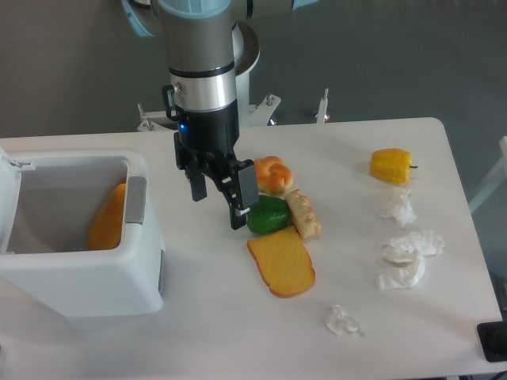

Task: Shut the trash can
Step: 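Raise the open gripper from above the green pepper, then swing the gripper up and over the trash can toward its open lid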

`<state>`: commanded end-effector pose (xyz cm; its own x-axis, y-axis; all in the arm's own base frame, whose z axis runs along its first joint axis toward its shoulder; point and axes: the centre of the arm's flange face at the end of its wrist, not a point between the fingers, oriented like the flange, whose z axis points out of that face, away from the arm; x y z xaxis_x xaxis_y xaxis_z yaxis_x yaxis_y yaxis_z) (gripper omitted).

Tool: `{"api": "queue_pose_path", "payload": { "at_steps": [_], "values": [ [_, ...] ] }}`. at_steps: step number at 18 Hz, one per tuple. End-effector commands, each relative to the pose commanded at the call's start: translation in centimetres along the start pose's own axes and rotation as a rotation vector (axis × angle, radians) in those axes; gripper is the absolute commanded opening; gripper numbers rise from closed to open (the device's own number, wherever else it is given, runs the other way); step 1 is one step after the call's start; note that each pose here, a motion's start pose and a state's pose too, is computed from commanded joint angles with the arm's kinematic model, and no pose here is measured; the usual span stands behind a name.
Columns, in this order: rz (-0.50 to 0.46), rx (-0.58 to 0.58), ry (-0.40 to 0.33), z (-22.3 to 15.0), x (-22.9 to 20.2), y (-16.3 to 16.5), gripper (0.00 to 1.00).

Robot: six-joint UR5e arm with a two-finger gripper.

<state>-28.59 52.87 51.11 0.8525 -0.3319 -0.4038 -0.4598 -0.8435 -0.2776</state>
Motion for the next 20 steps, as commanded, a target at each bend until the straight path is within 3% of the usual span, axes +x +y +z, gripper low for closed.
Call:
{"api": "queue_pose_path", "payload": {
  "at_steps": [7, 9, 15, 18, 20],
  "values": [
    [-0.002, 0.007, -0.007, -0.4, -0.1, -0.1, 1.0],
    [-0.02, 0.076, 0.023, -0.3, -0.2, -0.3, 1.0],
    [-0.209, 0.296, 0.11, -1.6, -2.1, 0.9, 1.0],
    [-0.391, 0.312, 0.134, -2.7, -2.1, 0.8, 1.0],
    [-0.434, 0.332, 0.149, -3.2, -1.9, 0.4, 1.0]
  ]
}}
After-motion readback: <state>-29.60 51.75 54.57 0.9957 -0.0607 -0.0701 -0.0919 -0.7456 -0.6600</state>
